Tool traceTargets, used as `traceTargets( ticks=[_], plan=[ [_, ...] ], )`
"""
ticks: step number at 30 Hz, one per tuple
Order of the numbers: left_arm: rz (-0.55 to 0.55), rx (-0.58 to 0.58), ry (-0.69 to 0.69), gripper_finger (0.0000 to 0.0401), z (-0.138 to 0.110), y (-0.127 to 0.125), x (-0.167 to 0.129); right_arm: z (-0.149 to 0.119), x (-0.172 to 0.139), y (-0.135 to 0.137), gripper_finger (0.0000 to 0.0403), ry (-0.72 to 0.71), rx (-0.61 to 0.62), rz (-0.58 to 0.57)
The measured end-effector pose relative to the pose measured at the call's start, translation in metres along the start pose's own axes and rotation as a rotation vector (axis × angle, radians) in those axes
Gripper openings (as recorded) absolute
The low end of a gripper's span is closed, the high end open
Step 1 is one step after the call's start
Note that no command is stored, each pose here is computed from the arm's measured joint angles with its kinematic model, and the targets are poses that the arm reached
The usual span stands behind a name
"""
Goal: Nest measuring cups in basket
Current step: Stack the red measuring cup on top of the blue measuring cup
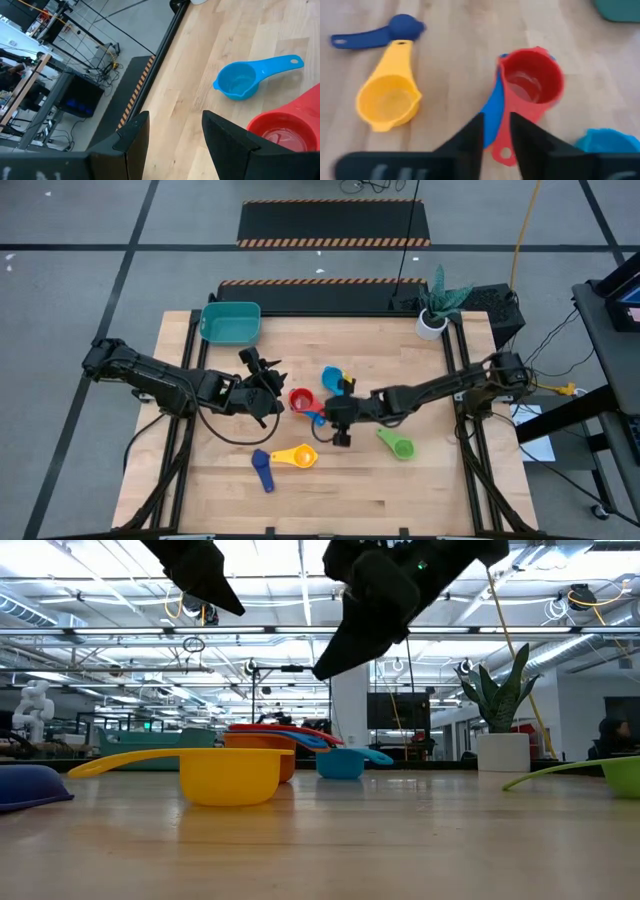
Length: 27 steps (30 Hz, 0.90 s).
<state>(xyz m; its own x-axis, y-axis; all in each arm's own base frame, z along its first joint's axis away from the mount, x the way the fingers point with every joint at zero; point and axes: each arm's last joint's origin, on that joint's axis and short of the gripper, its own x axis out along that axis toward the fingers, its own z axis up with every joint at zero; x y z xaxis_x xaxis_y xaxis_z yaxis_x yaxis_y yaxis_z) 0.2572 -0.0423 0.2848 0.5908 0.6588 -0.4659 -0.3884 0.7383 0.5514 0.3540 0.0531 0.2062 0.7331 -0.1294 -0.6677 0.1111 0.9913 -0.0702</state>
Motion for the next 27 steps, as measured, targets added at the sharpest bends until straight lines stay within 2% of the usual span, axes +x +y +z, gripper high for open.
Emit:
traceTargets(
  ticks=[4, 9, 13, 15, 18, 27],
  plan=[
    [0.000, -0.004, 0.000, 0.0186, 0.000, 0.000, 0.000, -0.005, -0.001, 0.002, 0.0199, 0.004, 0.052, -0.107],
    [-0.009, -0.013, -0.003, 0.0186, 0.000, -0.001, -0.001, -0.010, 0.005, 0.003, 0.0316, -0.027, 0.134, -0.095],
    [-0.016, -0.011, -0.009, 0.0186, 0.000, -0.003, -0.003, -0.018, 0.015, 0.005, 0.0382, -0.025, 0.189, -0.092],
    [-0.022, -0.009, -0.012, 0.0186, 0.000, -0.004, -0.004, -0.022, 0.022, 0.007, 0.0395, -0.013, 0.215, -0.095],
    [-0.023, -0.011, -0.013, 0.0186, 0.000, -0.004, -0.004, -0.027, 0.030, 0.008, 0.0394, -0.002, 0.238, -0.099],
    [-0.023, -0.010, -0.013, 0.0186, 0.000, -0.004, -0.004, -0.026, 0.031, 0.007, 0.0399, -0.012, 0.261, -0.104]
  ],
)
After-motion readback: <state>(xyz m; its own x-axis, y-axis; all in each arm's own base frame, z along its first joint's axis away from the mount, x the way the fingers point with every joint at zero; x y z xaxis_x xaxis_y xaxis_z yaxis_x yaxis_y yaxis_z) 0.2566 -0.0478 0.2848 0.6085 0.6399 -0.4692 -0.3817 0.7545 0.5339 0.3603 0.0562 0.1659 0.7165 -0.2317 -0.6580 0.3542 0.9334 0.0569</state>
